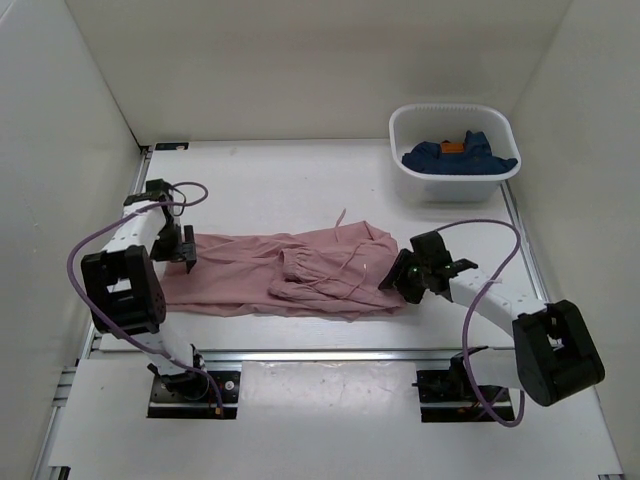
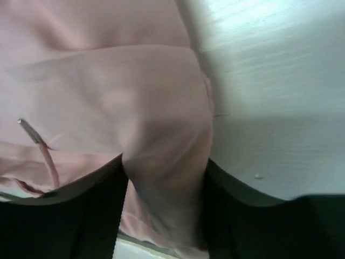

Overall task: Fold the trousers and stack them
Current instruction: Fold the trousers

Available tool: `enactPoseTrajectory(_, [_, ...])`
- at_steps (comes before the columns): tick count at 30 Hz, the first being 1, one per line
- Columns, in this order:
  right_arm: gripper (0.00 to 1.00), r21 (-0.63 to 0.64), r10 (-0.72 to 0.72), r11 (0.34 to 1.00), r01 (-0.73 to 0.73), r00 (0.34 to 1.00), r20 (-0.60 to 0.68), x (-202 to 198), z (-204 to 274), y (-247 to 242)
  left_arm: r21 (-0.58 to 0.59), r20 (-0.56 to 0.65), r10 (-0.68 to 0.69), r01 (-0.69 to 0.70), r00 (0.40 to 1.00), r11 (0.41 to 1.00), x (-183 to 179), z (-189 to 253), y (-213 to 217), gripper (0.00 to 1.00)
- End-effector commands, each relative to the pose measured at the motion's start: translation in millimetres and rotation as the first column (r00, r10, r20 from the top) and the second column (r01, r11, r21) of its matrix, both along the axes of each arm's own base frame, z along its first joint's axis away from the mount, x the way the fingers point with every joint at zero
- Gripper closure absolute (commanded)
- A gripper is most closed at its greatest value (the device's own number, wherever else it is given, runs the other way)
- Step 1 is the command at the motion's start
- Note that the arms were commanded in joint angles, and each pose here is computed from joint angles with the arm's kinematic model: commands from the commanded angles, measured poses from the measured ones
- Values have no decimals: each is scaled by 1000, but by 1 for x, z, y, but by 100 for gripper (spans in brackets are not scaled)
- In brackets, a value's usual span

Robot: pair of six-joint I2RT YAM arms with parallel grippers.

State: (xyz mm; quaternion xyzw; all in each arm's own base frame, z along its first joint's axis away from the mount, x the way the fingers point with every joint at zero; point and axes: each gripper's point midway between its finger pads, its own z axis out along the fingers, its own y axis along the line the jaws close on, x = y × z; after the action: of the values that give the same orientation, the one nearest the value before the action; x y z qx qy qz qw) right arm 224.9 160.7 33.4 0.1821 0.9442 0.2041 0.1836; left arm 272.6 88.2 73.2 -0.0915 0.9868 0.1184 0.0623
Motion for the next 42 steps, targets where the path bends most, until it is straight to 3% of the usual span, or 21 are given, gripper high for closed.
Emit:
enactPoseTrajectory(1, [45, 123, 1, 992, 2, 1000, -17, 1, 0, 10, -21, -26, 30, -31, 999, 999, -14, -5, 2, 6])
enactPoseTrajectory(2, [76, 122, 0, 993, 3, 1000, -18, 0, 2, 5, -23, -37, 30, -31, 999, 999, -18, -7, 1, 4])
enactPoseTrajectory(4, [100, 82, -54, 995, 59, 996, -67, -4, 5, -17, -36, -44, 28, -30, 999, 999, -18, -12, -1, 4])
enactPoseTrajectory(6, [100, 8, -110, 994, 111, 992, -57, -4, 26, -50, -73, -36, 23, -26, 999, 997, -14, -13, -7, 4])
enactPoseTrajectory(9, [100, -134, -169, 974, 185, 979, 117, 13, 95, -99, -125, -25, -31, 28, 999, 992, 1, -13, -27, 4])
enactPoseTrajectory(10, [100, -258, -195, 942, 215, 976, 102, -2, 105, -123, -150, -31, -46, 41, 998, 988, 2, -12, -34, 4])
enactPoseTrajectory(13, [100, -374, -122, 911, 174, 980, 158, -3, 159, -131, -265, -16, -99, 91, 995, 960, 18, -7, -65, 4])
enactPoseTrajectory(18, [100, -486, 171, 868, -99, 980, 105, -1, 168, -45, -420, -31, -217, 184, 976, 889, 25, -4, -124, 3])
enactPoseTrajectory(21, [100, -596, 374, 746, -297, 927, 6, 12, 157, 41, -539, -26, -296, 236, 955, 809, 27, -1, -169, 2])
enactPoseTrajectory(22, [100, -584, 442, 742, -329, 895, 58, 11, 186, 79, -558, -18, -307, 245, 952, 793, 30, 0, -177, 1])
enactPoseTrajectory(24, [100, -651, 521, 647, -396, 854, -2, 23, 168, 123, -559, -71, -318, 226, 945, 798, 30, -17, -179, 1])
enactPoseTrajectory(26, [100, -668, 573, 634, -389, 817, 68, 29, 198, 160, -488, -88, -315, 235, 945, 841, 39, -33, -166, 1])
enactPoseTrajectory(27, [100, -687, 582, 601, -409, 813, 26, 36, 178, 174, -477, -97, -304, 224, 948, 850, 45, -41, -161, 4])
enactPoseTrajectory(29, [100, -650, 589, 644, -403, 803, 86, 45, 183, 196, -423, -96, -292, 227, 952, 877, 55, -48, -149, 13])
enactPoseTrajectory(30, [100, -630, 578, 669, -395, 809, 105, 52, 182, 197, -405, -91, -291, 231, 952, 885, 60, -51, -146, 26])
enactPoseTrajectory(36, [100, -452, 482, 830, -326, 827, 289, 86, 197, 214, -374, -79, -289, 240, 954, 896, 55, -56, -140, 72])
enactPoseTrajectory(37, [100, -436, 475, 841, -319, 822, 315, 88, 207, 217, -361, -70, -288, 245, 955, 900, 58, -57, -138, 86])
enactPoseTrajectory(38, [100, -442, 458, 845, -302, 834, 306, 93, 210, 205, -339, -73, -286, 246, 955, 908, 56, -55, -134, 86])
enactPoseTrajectory(40, [100, -446, 442, 848, -286, 845, 300, 95, 213, 190, -331, -27, -286, 262, 958, 907, 60, -41, -134, 71])
enactPoseTrajectory(41, [100, -448, 435, 847, -286, 857, 275, 88, 209, 176, -330, -24, -276, 253, 961, 909, 56, -35, -130, 45])
enactPoseTrajectory(42, [100, -453, 425, 848, -277, 865, 267, 88, 206, 165, -327, -10, -276, 258, 961, 909, 56, -27, -130, 37])
